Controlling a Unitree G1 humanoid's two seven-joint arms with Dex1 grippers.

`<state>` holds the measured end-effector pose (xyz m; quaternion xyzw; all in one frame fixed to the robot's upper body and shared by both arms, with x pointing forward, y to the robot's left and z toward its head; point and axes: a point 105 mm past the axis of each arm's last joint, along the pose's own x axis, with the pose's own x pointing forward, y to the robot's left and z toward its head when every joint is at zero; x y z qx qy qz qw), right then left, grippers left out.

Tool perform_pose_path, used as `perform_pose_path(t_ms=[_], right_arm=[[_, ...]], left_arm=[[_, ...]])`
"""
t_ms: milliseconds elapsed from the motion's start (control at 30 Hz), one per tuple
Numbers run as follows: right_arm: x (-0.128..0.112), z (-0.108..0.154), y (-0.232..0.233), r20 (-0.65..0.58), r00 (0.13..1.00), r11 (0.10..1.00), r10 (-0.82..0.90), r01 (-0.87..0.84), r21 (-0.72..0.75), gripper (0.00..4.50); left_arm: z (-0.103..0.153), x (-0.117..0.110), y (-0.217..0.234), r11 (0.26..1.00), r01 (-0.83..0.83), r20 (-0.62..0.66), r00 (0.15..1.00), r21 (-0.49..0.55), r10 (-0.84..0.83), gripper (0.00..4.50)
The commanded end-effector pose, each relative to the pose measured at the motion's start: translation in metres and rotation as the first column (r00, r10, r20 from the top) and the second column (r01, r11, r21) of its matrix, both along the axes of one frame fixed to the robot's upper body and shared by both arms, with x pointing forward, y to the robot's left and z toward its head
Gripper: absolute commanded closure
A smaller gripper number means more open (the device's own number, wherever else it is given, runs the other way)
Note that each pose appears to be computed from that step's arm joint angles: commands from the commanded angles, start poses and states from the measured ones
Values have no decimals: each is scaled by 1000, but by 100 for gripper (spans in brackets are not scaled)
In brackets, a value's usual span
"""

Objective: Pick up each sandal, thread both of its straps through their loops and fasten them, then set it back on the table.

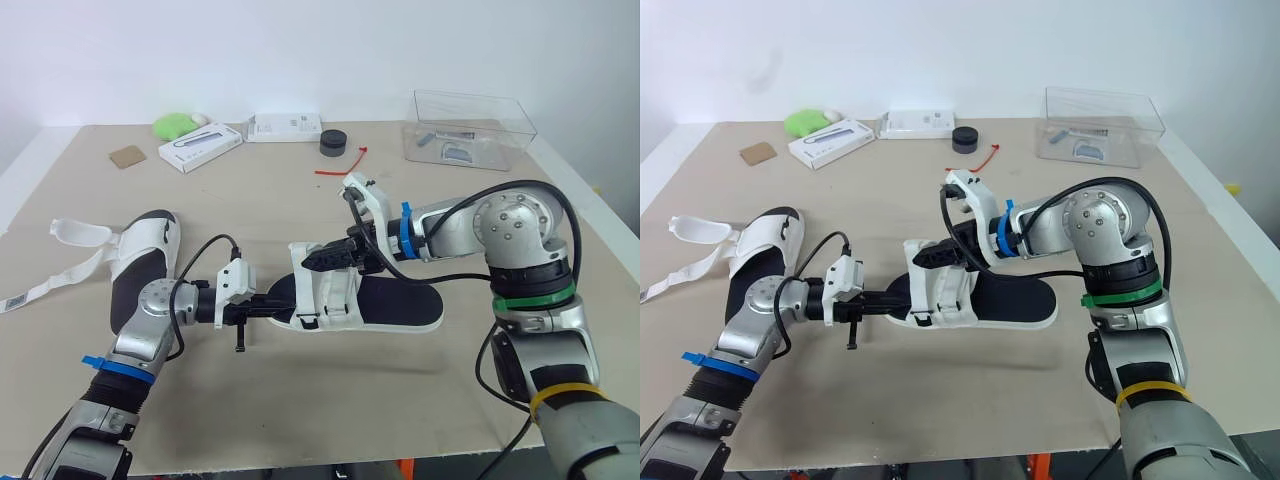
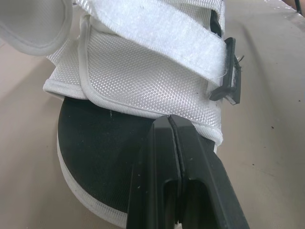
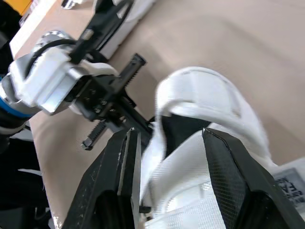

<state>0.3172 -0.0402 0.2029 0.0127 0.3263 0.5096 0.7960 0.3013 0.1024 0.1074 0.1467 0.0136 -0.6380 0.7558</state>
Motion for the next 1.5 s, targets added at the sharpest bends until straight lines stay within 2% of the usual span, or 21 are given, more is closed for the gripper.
perform_pose_path(t_ms=[33, 167, 200, 700, 833, 933, 1033, 1167, 1233, 1267, 1300, 1367, 1500], right_arm=[[-2, 8, 3, 9, 1000, 999, 19, -19, 38, 272], [-4, -2, 3, -21, 1000, 999, 12, -12, 35, 420], [-7, -5, 3, -28, 999, 999, 19, -18, 31, 440], [-43, -39, 5, -22, 994, 993, 107, -108, -46, 440], [-43, -42, 1, -9, 996, 995, 83, -84, -52, 440], [-42, -33, -2, 41, 996, 996, 80, -78, -48, 440], [-42, -10, -6, 141, 985, 995, 102, -100, -17, 351], [-56, 21, -11, 271, 942, 975, 199, -217, 37, 160], [-69, 30, -16, 265, 933, 957, 245, -276, 89, 63], [-80, 25, -20, 228, 931, 944, 286, -315, 101, 12], [-87, 21, -22, 200, 929, 935, 312, -337, 106, 2], [-105, -3, -23, 115, 928, 925, 355, -366, 103, 2], [-101, -46, -20, 63, 966, 966, 251, -254, 50, 2]], left_arm=[[1, 1, 0, 1000, -2, 1, 1000, 3, 2, 450], [1, 1, 1, 1000, -8, 3, 1000, 4, 8, 450], [1, 1, 2, 1000, -11, 3, 1000, 4, 11, 450], [2, 0, 0, 1000, -5, -1, 1000, -2, 5, 450], [2, 1, -1, 1000, -2, 0, 1000, -2, 2, 450], [1, 1, -1, 1000, -1, 0, 1000, 2, 1, 450], [0, 2, 0, 1000, -1, 1, 1000, 5, 1, 450], [1, 2, 0, 1000, 0, 3, 1000, 7, 0, 450], [1, 2, 1, 1000, -2, 3, 1000, 7, 2, 450], [1, 2, 2, 1000, -5, 2, 1000, 7, 5, 450], [2, 3, 3, 1000, -7, 2, 1000, 6, 7, 450], [2, 4, 4, 1000, -16, -3, 1000, 2, 16, 450], [5, 6, 4, 1000, -20, 6, 1000, -2, 20, 450]])
